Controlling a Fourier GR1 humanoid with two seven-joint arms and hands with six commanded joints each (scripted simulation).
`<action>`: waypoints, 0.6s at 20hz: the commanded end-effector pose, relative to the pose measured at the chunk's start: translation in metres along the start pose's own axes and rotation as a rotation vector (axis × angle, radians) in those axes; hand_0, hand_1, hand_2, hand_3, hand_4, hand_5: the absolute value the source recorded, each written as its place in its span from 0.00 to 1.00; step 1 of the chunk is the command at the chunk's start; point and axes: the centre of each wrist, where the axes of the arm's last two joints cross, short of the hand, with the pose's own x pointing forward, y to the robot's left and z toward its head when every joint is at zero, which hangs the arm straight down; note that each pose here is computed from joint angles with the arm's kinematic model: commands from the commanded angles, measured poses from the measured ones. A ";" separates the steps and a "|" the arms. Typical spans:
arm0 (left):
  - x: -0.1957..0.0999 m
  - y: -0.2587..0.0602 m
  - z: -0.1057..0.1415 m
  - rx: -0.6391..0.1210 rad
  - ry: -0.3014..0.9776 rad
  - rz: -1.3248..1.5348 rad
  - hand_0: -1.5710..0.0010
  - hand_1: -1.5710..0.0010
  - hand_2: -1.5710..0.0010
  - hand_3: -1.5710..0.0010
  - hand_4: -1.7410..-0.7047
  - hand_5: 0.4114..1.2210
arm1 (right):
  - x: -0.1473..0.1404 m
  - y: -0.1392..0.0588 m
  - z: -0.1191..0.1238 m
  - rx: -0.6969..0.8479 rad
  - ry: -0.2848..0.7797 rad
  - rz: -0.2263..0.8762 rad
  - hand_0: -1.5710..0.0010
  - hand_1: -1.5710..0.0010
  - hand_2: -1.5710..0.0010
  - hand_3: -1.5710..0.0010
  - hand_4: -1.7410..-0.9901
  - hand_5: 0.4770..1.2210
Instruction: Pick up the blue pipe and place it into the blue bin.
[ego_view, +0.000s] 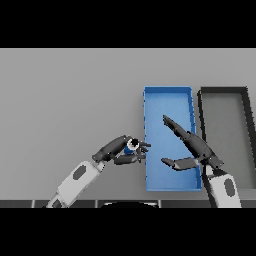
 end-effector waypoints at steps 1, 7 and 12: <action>-0.003 0.001 0.003 0.004 0.000 0.000 0.00 0.00 0.00 0.08 0.01 1.00 | 0.006 0.002 -0.004 0.043 -0.009 -0.002 1.00 1.00 1.00 1.00 0.58 0.06; -0.001 0.004 -0.001 0.009 -0.001 -0.007 0.00 0.00 0.00 0.09 0.01 1.00 | 0.039 0.017 -0.043 0.252 -0.050 0.074 1.00 1.00 1.00 1.00 0.58 0.07; -0.002 0.007 -0.002 -0.021 -0.037 0.003 0.00 0.00 0.00 0.07 0.01 1.00 | 0.043 0.026 -0.076 0.368 -0.051 0.100 1.00 1.00 1.00 1.00 0.64 0.07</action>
